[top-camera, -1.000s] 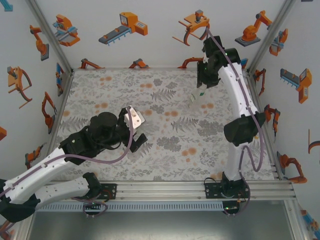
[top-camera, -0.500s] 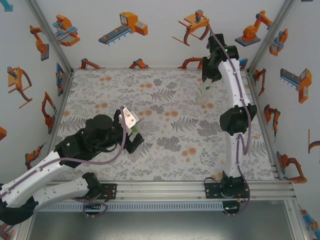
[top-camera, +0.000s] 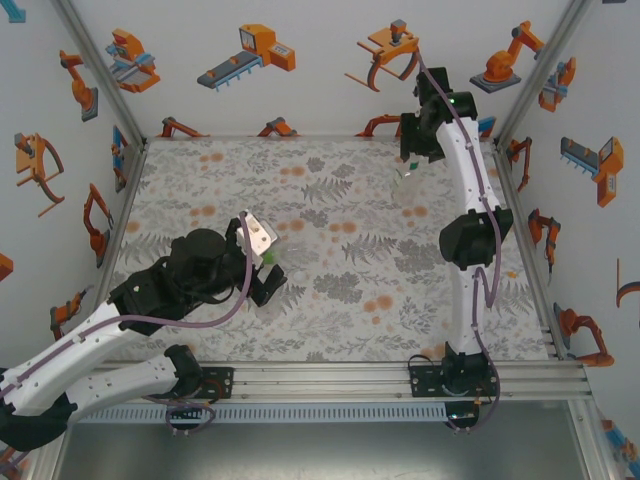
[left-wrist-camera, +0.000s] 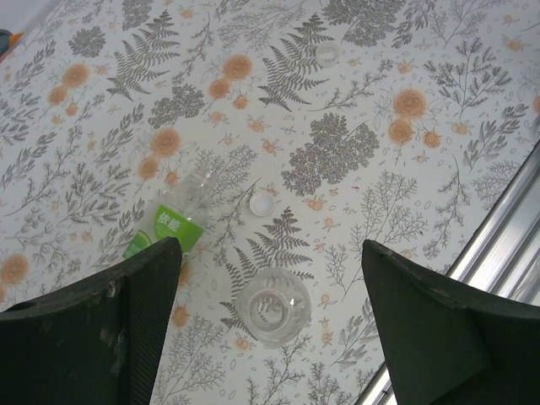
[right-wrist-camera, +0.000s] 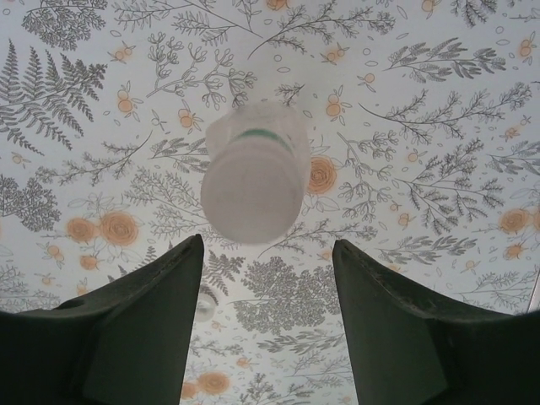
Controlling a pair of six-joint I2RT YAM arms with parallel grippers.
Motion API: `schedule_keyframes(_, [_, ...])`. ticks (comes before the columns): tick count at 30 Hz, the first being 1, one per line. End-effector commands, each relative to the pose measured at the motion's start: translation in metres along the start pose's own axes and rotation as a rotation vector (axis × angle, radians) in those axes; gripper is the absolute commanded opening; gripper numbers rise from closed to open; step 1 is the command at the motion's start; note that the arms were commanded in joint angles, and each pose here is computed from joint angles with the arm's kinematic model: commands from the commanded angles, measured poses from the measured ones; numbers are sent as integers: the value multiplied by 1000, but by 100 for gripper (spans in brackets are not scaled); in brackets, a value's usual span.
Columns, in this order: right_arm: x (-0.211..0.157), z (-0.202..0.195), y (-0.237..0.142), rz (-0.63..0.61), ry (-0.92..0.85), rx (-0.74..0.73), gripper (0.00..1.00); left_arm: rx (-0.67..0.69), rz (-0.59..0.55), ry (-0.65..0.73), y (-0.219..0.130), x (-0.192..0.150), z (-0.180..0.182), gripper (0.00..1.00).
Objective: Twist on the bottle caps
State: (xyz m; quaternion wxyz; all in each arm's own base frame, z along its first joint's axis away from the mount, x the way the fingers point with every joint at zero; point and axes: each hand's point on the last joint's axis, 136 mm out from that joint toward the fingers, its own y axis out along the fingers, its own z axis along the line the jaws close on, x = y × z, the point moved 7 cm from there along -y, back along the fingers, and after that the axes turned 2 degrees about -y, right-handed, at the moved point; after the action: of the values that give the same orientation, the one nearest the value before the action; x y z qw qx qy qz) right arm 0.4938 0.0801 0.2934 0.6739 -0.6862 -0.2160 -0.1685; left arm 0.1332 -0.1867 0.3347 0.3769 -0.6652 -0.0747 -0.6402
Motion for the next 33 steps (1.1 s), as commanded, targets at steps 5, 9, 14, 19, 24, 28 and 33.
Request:
schedule_keyframes(5, [10, -9, -48, -108, 2, -18, 59, 10, -16, -50, 0, 1, 3, 80])
schedule_keyframes(9, [7, -12, -72, -130, 4, -23, 59, 43, -10, -112, 1, 3, 9, 80])
schedule_keyframes(14, [-6, -13, -100, -135, 5, -6, 59, 102, 15, -224, 1, 2, 20, 78])
schedule_keyframes(19, [-30, -3, -123, -150, -1, 46, 59, 191, 62, -372, 3, -1, 31, 75])
schedule_keyframes(24, [-62, 17, -137, -160, -36, 163, 58, 299, 130, -521, 1, -15, 40, 73])
schedule_keyframes(28, [-91, 45, -147, -216, -79, 350, 57, 353, 134, -606, -8, -27, 43, 73])
schedule_keyframes(33, [-135, 86, -156, -320, -155, 580, 57, 382, 108, -673, -18, -41, 44, 73])
